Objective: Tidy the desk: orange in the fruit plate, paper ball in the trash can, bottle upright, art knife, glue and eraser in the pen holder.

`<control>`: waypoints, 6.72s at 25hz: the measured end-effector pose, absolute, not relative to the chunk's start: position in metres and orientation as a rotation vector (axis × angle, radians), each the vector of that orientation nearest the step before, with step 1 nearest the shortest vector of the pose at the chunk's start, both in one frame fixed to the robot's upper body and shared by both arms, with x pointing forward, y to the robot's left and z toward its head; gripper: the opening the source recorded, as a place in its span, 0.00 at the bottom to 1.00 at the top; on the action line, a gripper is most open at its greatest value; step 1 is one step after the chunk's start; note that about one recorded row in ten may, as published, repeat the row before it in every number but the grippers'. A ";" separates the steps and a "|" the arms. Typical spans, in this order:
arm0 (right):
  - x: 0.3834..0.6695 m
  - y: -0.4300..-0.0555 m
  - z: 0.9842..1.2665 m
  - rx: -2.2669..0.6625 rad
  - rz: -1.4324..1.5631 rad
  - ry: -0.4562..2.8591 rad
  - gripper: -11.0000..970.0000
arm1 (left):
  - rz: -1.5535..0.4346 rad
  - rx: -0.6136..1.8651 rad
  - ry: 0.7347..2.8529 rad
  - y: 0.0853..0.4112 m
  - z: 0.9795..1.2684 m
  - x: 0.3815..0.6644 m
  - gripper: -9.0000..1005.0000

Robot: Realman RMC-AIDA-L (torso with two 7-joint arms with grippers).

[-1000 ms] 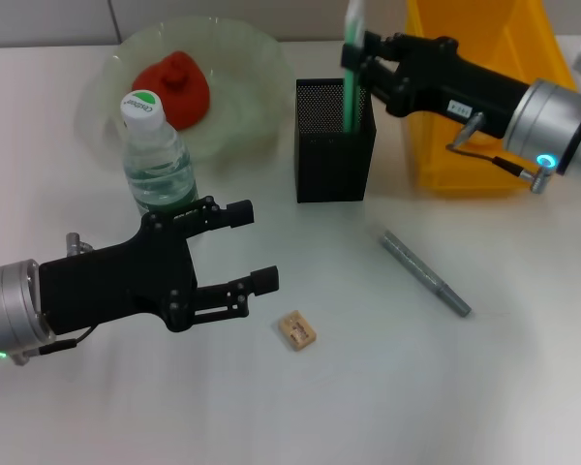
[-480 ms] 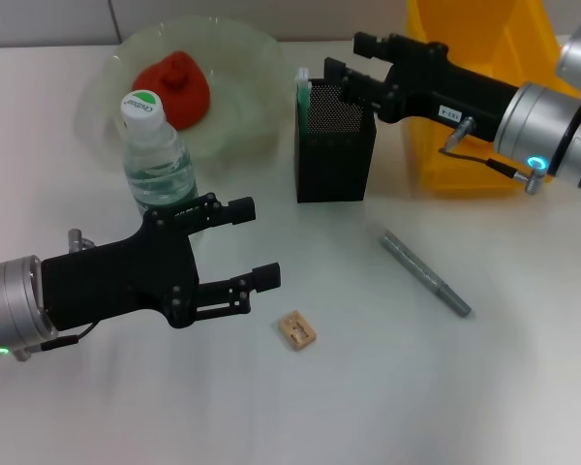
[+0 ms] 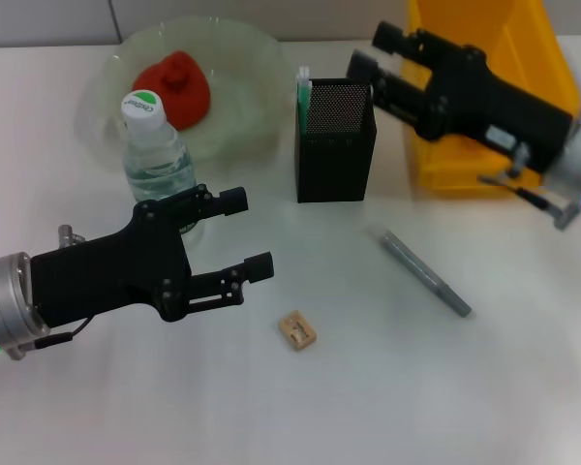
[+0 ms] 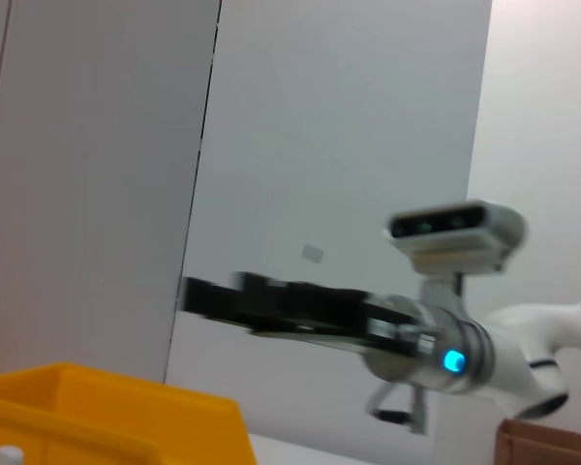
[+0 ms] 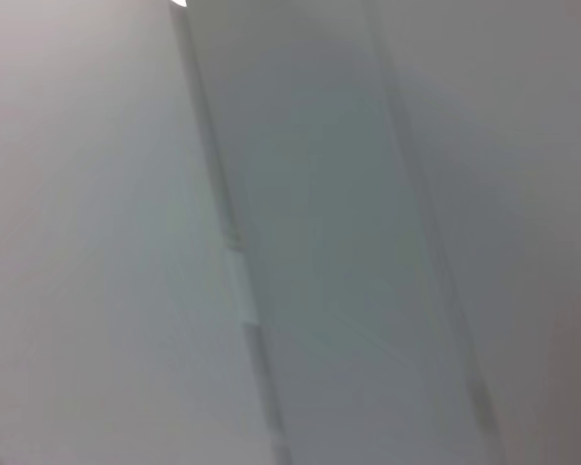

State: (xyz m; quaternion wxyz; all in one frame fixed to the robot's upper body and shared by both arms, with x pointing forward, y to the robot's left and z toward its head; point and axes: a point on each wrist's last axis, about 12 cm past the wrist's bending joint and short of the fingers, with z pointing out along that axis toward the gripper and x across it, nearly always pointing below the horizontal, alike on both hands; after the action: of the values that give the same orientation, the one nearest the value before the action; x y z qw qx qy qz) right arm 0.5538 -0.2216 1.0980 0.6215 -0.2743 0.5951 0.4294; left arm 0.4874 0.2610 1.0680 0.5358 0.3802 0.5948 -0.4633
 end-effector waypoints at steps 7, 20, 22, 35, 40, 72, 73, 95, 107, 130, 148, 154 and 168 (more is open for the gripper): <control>0.504 -0.227 1.084 -0.798 1.118 1.276 0.59 | -1.114 0.905 1.400 0.261 1.070 0.487 0.80; 0.485 -0.233 1.063 -0.795 1.154 1.383 0.59 | -1.110 0.899 1.409 0.262 1.069 0.487 0.80; 0.485 -0.233 1.064 -0.797 1.155 1.381 0.59 | -1.110 0.899 1.409 0.262 1.069 0.487 0.80; 0.546 -0.208 1.148 -1.148 1.169 1.921 0.59 | -1.055 0.837 1.416 0.280 1.070 0.482 0.80; 0.575 -0.160 1.186 -1.359 0.861 2.275 0.59 | -1.055 0.839 1.417 0.281 1.070 0.481 0.80; 0.562 -0.049 1.148 -1.705 0.395 2.549 0.60 | -1.049 0.829 1.423 0.288 1.067 0.472 0.80; 0.562 -0.050 1.146 -1.698 0.395 2.557 0.60 | -1.049 0.829 1.423 0.288 1.067 0.472 0.80; 0.562 -0.044 1.124 -1.661 0.399 2.501 0.66 | -1.058 0.838 1.415 0.283 1.067 0.474 0.80; 0.560 -0.045 1.118 -1.672 0.379 2.491 0.65 | -1.061 0.840 1.417 0.280 1.066 0.473 0.80; 0.557 -0.047 1.116 -1.677 0.384 2.499 0.35 | -1.067 0.831 1.416 0.280 1.066 0.473 0.80; 0.562 -0.077 1.132 -1.414 0.644 2.393 0.27 | -1.058 0.822 1.416 0.281 1.066 0.472 0.80; 0.569 -0.119 1.147 -1.173 0.781 2.274 0.27 | -1.059 0.821 1.418 0.281 1.066 0.473 0.80; 0.580 -0.223 1.139 -0.723 0.989 1.804 0.27 | -1.058 0.825 1.415 0.280 1.066 0.474 0.80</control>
State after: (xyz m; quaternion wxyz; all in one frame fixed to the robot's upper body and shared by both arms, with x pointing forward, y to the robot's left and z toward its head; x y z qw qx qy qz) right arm 0.5795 -0.2232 1.1385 0.4622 -0.2940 0.7337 0.4021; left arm 0.4744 0.2797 1.0663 0.5612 0.3503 0.6007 -0.4489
